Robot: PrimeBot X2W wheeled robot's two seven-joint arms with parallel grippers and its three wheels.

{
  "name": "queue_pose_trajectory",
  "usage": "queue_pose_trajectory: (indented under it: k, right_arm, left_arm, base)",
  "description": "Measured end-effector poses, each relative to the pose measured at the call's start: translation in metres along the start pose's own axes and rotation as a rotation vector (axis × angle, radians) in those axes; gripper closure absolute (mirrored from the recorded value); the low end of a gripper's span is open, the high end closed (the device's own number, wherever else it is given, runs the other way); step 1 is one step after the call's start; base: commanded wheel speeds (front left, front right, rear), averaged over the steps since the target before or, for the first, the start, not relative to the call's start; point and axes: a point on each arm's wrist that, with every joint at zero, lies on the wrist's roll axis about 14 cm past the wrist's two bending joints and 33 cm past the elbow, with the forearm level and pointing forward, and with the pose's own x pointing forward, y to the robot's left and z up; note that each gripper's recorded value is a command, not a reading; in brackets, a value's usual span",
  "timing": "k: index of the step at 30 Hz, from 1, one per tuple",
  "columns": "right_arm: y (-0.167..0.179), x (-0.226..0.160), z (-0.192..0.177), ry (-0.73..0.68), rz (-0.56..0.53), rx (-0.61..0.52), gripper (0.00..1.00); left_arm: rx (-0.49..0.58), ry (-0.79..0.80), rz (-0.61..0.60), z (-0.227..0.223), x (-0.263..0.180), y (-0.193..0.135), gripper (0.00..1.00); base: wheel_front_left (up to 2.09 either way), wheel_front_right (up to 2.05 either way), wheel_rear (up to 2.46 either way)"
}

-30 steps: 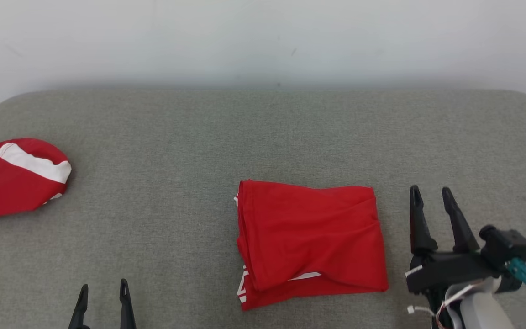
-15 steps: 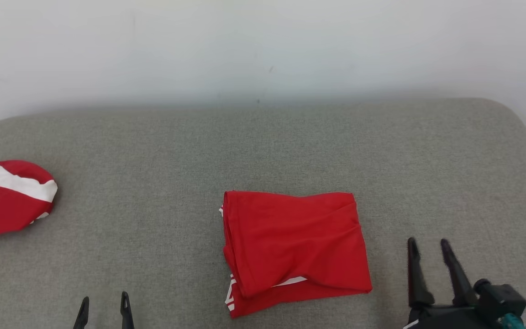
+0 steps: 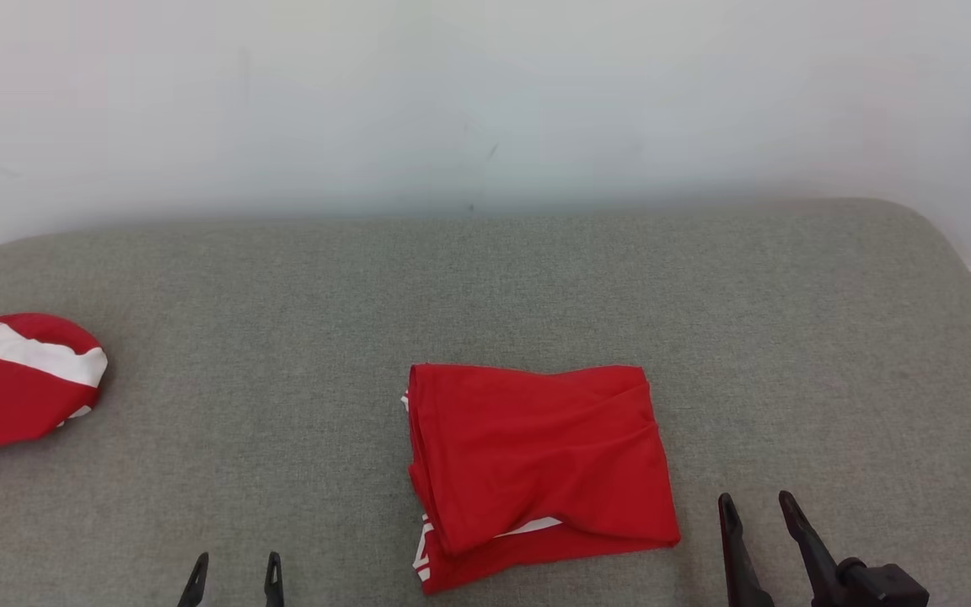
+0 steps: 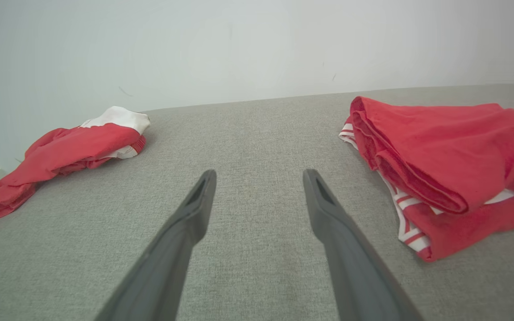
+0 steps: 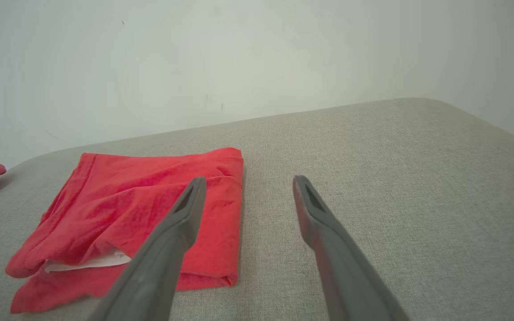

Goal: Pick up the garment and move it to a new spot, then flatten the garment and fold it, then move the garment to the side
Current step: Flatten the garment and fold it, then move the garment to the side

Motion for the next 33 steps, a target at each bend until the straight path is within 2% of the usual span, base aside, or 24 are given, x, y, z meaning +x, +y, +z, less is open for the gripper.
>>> queue_pose_trajectory:
  k: [33]
  right_arm:
    - [0.0026, 0.0023, -0.0014, 0.005, 0.01, -0.005, 0.0]
  left_arm:
    - [0.005, 0.028, 0.024, -0.0084, -0.0052, 0.0077, 0.0]
  base:
    - [0.0, 0.0, 0.0]
